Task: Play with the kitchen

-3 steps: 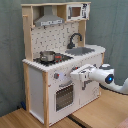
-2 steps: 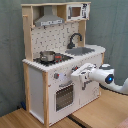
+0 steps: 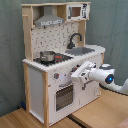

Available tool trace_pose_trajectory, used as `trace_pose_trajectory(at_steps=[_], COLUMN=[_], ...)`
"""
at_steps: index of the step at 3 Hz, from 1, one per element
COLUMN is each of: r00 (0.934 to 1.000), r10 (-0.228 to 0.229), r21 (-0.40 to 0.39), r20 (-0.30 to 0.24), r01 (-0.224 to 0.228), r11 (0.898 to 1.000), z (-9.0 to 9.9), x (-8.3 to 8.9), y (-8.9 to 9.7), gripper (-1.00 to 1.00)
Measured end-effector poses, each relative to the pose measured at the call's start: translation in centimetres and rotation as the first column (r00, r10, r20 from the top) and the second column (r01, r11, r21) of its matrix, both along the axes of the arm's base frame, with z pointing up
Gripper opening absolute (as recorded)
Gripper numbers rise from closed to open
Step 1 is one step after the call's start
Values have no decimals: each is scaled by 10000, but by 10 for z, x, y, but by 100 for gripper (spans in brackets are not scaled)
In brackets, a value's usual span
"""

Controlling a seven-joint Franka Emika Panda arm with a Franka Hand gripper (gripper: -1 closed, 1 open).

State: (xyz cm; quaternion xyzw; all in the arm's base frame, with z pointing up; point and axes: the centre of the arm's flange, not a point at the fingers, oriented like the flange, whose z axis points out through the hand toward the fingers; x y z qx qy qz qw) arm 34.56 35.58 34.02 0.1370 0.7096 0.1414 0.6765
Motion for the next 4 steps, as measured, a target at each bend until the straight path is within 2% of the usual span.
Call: trace_pose_trajectory(at_steps=[1,2,3,4], r00=[10000,9999,9999,9999], r10=[2,-67,-117,-162], r21=[12,1902,3031,3991], r20=[5,83,51,20], r01=[-2,50,96,141], r11=[10000,9817,9529,9168], z=[0,12,13,13], x=[0,0,0,1], y=[0,0,0,-1], gripper=[100,100,100,100])
